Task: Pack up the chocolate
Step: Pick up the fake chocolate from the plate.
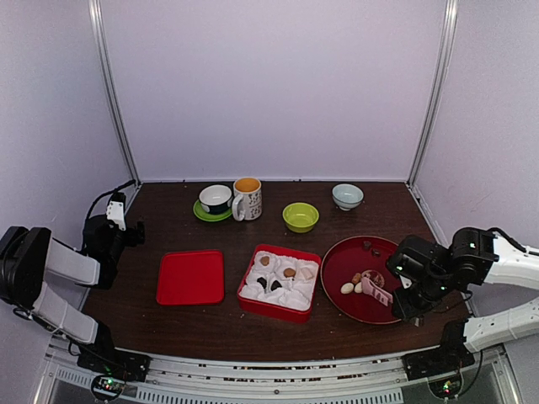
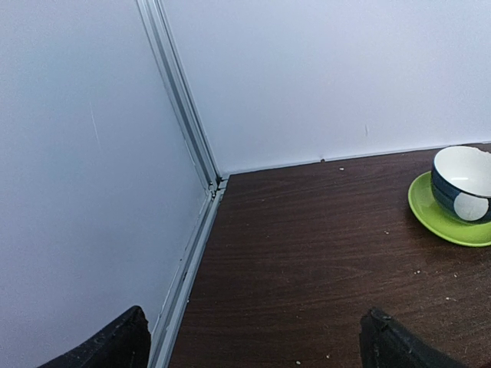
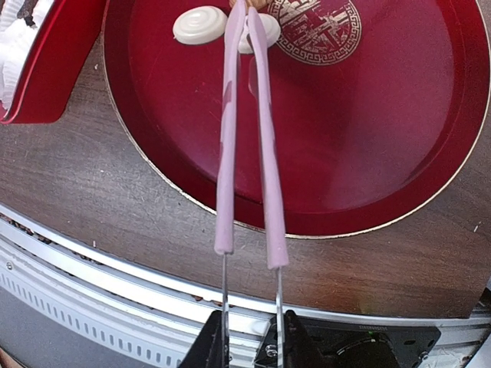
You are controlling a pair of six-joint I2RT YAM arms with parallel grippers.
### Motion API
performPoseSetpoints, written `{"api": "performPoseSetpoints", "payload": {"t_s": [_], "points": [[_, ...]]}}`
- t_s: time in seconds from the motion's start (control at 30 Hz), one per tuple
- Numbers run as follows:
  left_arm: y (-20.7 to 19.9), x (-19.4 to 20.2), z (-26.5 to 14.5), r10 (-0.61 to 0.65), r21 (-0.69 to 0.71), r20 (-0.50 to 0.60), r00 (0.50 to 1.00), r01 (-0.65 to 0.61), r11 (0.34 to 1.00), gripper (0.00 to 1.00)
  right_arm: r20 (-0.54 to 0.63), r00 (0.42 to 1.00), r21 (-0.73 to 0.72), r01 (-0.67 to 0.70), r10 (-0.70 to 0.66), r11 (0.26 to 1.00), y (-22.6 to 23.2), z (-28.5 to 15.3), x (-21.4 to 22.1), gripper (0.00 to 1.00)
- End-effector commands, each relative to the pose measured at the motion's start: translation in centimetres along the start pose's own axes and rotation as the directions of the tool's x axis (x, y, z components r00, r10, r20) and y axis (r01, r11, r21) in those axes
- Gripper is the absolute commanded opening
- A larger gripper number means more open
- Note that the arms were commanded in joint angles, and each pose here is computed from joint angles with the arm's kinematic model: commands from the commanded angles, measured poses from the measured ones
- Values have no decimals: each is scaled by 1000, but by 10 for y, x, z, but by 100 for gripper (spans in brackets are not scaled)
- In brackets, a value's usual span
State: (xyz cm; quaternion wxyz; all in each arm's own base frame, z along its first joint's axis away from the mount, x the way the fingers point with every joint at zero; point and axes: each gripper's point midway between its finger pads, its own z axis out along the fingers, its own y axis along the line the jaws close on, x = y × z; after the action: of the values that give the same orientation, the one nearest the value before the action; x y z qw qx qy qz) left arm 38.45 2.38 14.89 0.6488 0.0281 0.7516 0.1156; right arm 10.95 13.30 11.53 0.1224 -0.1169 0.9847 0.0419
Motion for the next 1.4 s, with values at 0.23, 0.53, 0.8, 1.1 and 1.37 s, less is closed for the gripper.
{"api": "performPoseSetpoints", "payload": {"t_s": [0.23,0.53,0.8,1.1,1.37], "points": [[5,-16,2,-12,-12,60,998,13,1000,98,15,1000,21,2,-3,1000,0,5,-5,24],[5,-16,2,-12,-13,60,998,13,1000,98,-14,1000,38,7,-6,999,-3,11,2,26],[5,-16,2,-12,-12,60,998,13,1000,98,-33,999,37,16,-15,999,-2,19,5,29],[5,-16,2,-12,-12,60,998,13,1000,98,-44,999,44,34,-32,998,-2,22,6,30],[5,-16,2,-13,-12,60,998,13,1000,98,-52,997,29,51,-49,998,3,26,6,32]]}}
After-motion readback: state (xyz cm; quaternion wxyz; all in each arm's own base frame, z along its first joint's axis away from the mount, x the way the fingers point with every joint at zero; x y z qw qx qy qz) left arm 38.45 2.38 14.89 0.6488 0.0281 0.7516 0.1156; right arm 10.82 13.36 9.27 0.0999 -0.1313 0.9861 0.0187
